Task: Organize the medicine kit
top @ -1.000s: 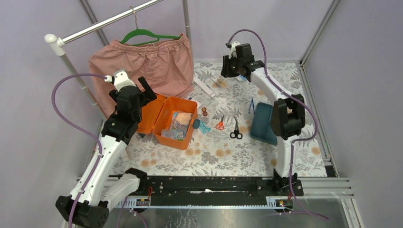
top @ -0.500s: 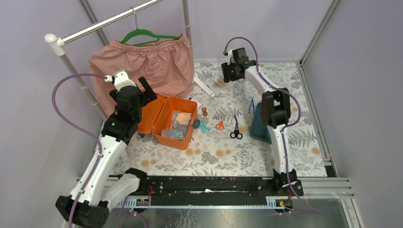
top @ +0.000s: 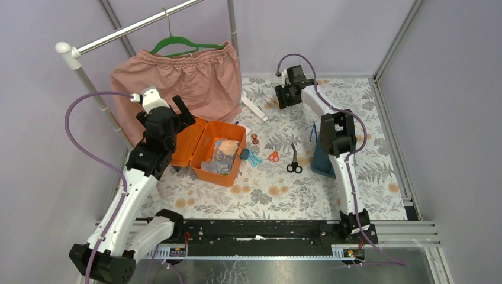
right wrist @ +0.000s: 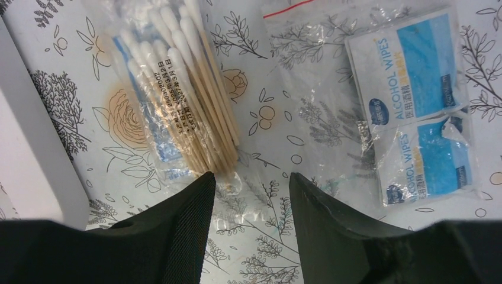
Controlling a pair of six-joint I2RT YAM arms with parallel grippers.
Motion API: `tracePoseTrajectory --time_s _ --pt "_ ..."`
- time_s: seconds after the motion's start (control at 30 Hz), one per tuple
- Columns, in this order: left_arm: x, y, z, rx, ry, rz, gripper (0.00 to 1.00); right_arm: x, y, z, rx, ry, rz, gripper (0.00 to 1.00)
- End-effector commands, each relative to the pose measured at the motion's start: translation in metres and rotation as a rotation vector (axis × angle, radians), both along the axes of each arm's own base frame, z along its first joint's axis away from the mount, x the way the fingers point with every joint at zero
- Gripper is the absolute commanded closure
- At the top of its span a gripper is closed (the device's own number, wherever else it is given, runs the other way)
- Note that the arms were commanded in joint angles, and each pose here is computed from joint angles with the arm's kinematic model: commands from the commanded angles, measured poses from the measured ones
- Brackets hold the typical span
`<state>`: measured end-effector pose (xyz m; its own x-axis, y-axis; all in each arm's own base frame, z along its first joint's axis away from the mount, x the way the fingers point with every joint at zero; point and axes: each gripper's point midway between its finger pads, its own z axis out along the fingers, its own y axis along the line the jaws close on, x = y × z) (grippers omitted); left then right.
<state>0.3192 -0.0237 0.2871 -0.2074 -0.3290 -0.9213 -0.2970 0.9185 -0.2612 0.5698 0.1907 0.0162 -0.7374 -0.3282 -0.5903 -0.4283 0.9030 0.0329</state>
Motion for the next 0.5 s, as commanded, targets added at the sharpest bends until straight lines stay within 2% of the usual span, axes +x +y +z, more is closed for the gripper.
tracePoseTrajectory --time_s 0.0,0.23,0.3,0.47 --pt "0.002 -0.002 0.001 -0.010 -0.016 -0.004 0.01 0.008 -0.008 0.005 -0.033 -0.016 0.000 0.43" --pt "0.002 -0.002 0.000 -0.009 -0.014 -0.004 0.01 -0.007 -0.010 -0.012 -0.042 0.050 0.000 0.49" --pt "0.002 -0.002 0.000 -0.009 -0.014 -0.005 0.01 -0.013 -0.010 -0.015 -0.033 0.070 -0.004 0.54" --pt "0.002 -0.002 0.001 -0.011 -0.016 -0.007 0.01 -0.027 -0.008 -0.020 -0.003 0.107 -0.017 0.73"
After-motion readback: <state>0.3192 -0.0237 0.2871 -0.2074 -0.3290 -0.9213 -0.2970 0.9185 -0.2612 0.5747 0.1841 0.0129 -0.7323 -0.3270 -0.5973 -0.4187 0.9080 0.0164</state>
